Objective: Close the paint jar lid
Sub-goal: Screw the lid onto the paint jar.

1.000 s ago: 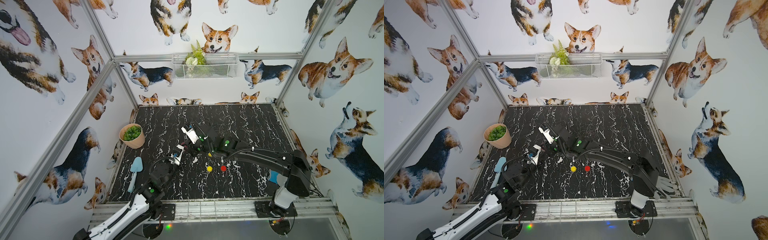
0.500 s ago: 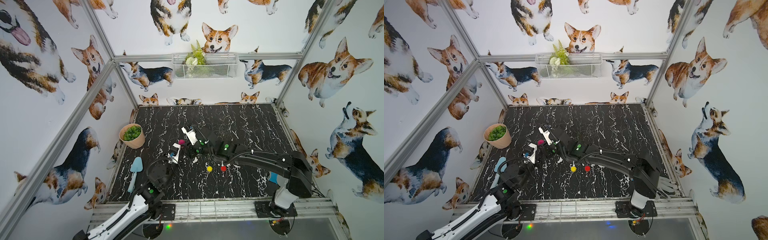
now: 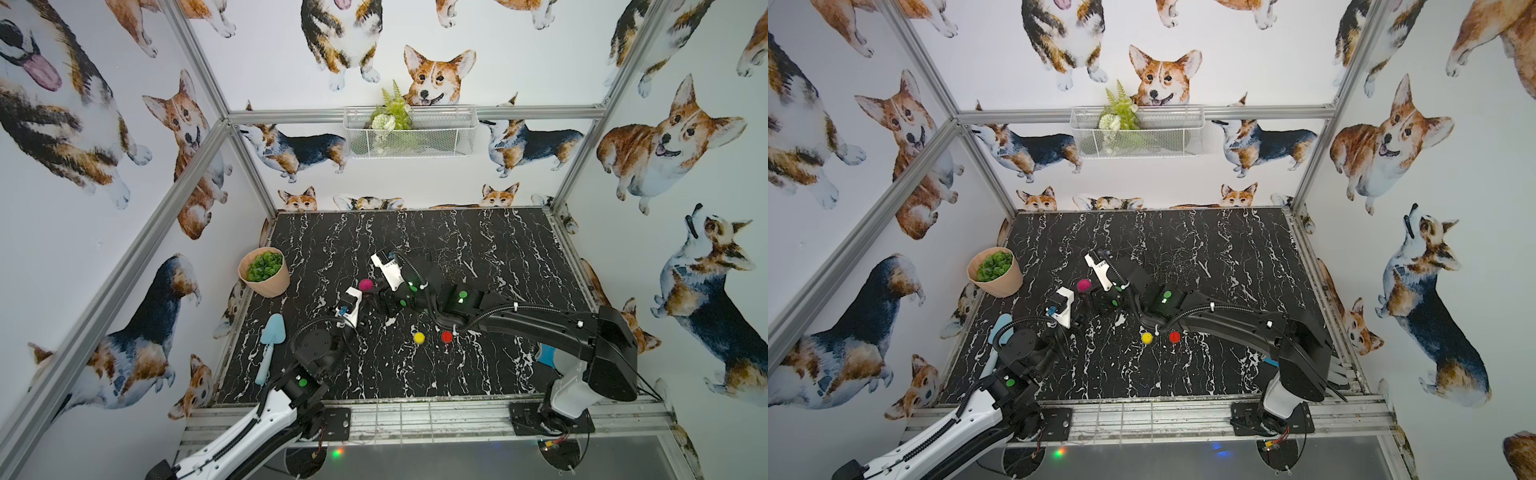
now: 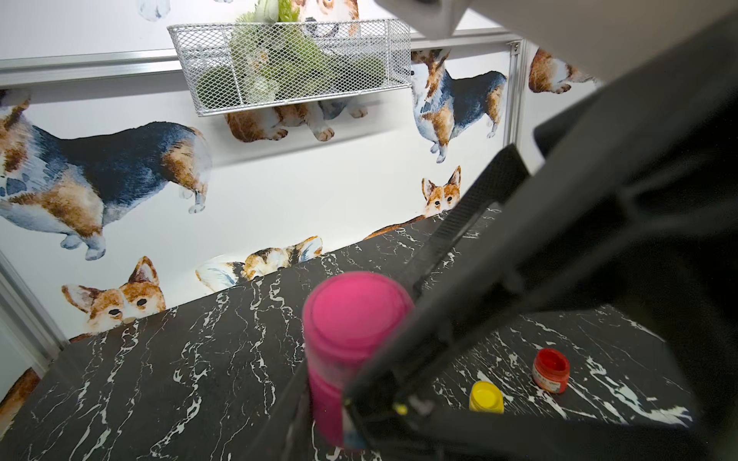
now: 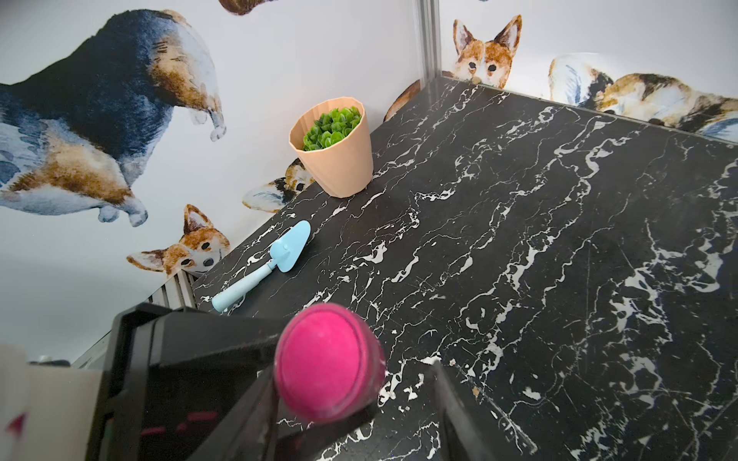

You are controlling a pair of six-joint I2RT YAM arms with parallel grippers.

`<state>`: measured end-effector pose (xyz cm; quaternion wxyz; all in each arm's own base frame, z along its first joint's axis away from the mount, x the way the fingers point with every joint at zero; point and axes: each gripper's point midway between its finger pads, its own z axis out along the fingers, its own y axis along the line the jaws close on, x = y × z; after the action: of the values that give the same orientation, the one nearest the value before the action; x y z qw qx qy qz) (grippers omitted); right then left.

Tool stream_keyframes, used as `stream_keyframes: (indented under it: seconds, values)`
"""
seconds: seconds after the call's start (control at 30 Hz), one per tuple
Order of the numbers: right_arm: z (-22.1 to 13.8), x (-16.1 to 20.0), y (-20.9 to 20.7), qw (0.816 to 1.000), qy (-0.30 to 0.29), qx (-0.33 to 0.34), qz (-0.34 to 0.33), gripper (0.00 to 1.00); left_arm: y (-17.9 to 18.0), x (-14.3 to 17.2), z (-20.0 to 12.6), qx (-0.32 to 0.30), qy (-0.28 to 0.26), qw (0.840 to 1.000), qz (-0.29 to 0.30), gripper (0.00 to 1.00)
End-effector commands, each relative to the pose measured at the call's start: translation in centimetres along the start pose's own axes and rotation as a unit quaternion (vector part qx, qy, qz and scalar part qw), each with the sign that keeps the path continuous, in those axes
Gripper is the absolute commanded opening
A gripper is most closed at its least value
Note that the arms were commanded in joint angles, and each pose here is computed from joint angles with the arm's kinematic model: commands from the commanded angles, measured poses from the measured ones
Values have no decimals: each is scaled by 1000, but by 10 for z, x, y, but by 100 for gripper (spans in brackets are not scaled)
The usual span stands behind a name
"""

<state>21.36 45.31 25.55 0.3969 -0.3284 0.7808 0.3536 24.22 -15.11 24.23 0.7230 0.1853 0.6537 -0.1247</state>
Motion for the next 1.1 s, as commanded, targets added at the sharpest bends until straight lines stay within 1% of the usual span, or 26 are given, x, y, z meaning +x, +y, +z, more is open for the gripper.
stream_keyframes:
  seconds: [0.0,0.1,0.2,0.3,0.4,0.5,0.6,0.7,0.8,0.87,0.97,1.07]
  values:
    - [-7,38,4,996,75,-22,-30,71,12,-45,-4,-25,-85,996,-31,35]
    - [-20,37,6,996,72,-27,-47,76,10,-43,-5,-19,-79,996,-27,35]
    - [-37,35,6,994,67,-33,-75,76,6,-43,-4,-6,-69,997,-19,35]
    - [-54,29,10,991,57,-54,-108,75,-2,-41,-5,17,-58,998,-14,36]
    - [-67,16,9,988,42,-64,-133,69,-13,-38,-6,52,-44,998,-14,36]
    - [-76,-2,8,986,24,-58,-153,59,-27,-34,-7,92,-28,995,-22,36]
    - [-81,-18,10,983,6,-58,-172,57,-37,-30,-8,119,-17,992,-31,36]
    - [-81,-21,18,978,7,-80,-194,54,-46,-27,-11,148,-14,988,-39,36]
    - [-81,-25,28,974,-4,-105,-199,51,-56,-27,-13,177,-7,983,-42,36]
    - [-80,-24,31,973,-5,-114,-202,50,-58,-27,-13,182,-8,982,-44,36]
    - [-74,-20,30,973,9,-114,-202,48,-59,-28,-14,187,-10,981,-43,36]
    - [-70,-18,30,973,10,-115,-200,45,-59,-29,-14,187,-11,981,-42,36]
